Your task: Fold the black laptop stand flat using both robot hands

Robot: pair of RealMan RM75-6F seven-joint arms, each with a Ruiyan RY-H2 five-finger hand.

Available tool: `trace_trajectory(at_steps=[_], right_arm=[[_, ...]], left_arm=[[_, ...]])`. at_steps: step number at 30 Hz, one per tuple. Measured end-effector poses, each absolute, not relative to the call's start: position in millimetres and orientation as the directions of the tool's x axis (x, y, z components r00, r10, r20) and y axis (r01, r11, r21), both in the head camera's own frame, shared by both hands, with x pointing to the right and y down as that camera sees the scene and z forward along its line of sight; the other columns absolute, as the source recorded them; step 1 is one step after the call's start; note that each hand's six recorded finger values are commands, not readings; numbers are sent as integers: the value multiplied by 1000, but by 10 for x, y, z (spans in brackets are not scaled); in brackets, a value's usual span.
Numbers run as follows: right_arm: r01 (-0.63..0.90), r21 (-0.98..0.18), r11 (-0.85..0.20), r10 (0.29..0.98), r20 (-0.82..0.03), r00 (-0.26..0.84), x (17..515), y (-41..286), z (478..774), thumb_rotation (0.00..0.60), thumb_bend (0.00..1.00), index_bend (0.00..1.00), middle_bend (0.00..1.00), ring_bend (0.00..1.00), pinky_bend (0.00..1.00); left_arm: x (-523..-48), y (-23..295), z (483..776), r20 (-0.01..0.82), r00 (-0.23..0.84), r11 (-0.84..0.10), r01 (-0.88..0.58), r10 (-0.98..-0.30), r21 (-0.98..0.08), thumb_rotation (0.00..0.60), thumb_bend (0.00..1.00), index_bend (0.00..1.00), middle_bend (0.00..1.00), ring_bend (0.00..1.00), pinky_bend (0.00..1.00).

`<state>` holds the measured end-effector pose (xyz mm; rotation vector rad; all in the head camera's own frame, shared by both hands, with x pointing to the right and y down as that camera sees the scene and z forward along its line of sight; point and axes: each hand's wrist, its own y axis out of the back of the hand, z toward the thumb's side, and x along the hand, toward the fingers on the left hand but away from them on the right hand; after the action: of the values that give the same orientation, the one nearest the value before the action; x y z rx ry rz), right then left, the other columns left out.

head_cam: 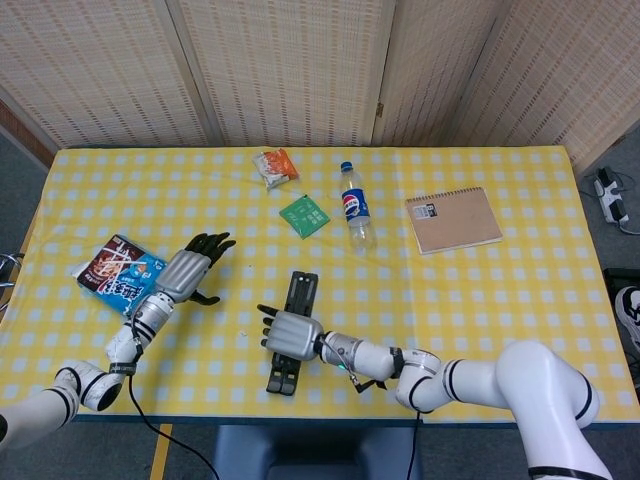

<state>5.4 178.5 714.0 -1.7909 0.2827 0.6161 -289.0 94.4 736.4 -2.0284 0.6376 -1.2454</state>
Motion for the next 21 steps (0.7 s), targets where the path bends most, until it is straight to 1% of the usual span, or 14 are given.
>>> trace_trajectory(at_steps=[2, 3, 5, 6, 8, 10, 13, 16, 19, 21], right_arm=[[-479, -823, -307, 119, -532, 838, 68, 1780, 7138, 600, 305, 607, 491, 310, 0], [-475, -826, -305, 117, -527, 841, 82, 1780, 7138, 600, 305, 594, 477, 300, 0], [-476, -826, -301, 111, -526, 843, 113, 1783, 7141, 600, 305, 497, 390, 244, 0], [-478, -826, -300, 110, -528, 842, 137, 1775, 7139, 600, 305, 351, 285, 178, 0], [-480, -824, -301, 111, -530, 841, 174, 1761, 7129, 600, 305, 104, 116, 73, 0], [-478, -823, -307, 113, -531, 840, 206, 1755, 7107, 600, 305, 7, 43, 30, 0], [-460, -830, -317, 128, -518, 846, 246, 1744, 7062, 600, 305, 0, 32, 35, 0], [-415, -848, -331, 169, -485, 858, 358, 1715, 6949, 600, 305, 0, 51, 68, 0], [-357, -865, -353, 234, -451, 861, 547, 1676, 6807, 600, 305, 13, 124, 138, 0], [-316, -875, -366, 294, -431, 853, 725, 1641, 6702, 600, 305, 61, 178, 179, 13]], left_arm=[[-2886, 947, 7364, 579, 427, -661, -60, -695, -748, 600, 179, 0, 0, 0, 0], [-2884, 946, 7362, 579, 427, -661, -59, -694, -748, 600, 179, 0, 0, 0, 0], [-2877, 941, 7355, 578, 428, -660, -60, -695, -749, 600, 179, 0, 0, 0, 0], [-2874, 938, 7350, 577, 429, -659, -61, -696, -750, 600, 179, 0, 0, 0, 0], [-2869, 928, 7337, 574, 429, -657, -64, -698, -751, 600, 179, 0, 0, 0, 0], [-2868, 921, 7330, 573, 428, -657, -66, -699, -751, 600, 178, 0, 0, 0, 0], [-2862, 920, 7317, 571, 428, -655, -68, -700, -752, 600, 179, 0, 0, 0, 0], [-2872, 915, 7293, 563, 421, -645, -70, -711, -761, 600, 182, 1, 0, 0, 0], [-2910, 918, 7263, 556, 406, -633, -75, -726, -771, 600, 186, 49, 0, 0, 0], [-2948, 920, 7237, 553, 394, -627, -78, -734, -775, 600, 189, 58, 0, 0, 0]])
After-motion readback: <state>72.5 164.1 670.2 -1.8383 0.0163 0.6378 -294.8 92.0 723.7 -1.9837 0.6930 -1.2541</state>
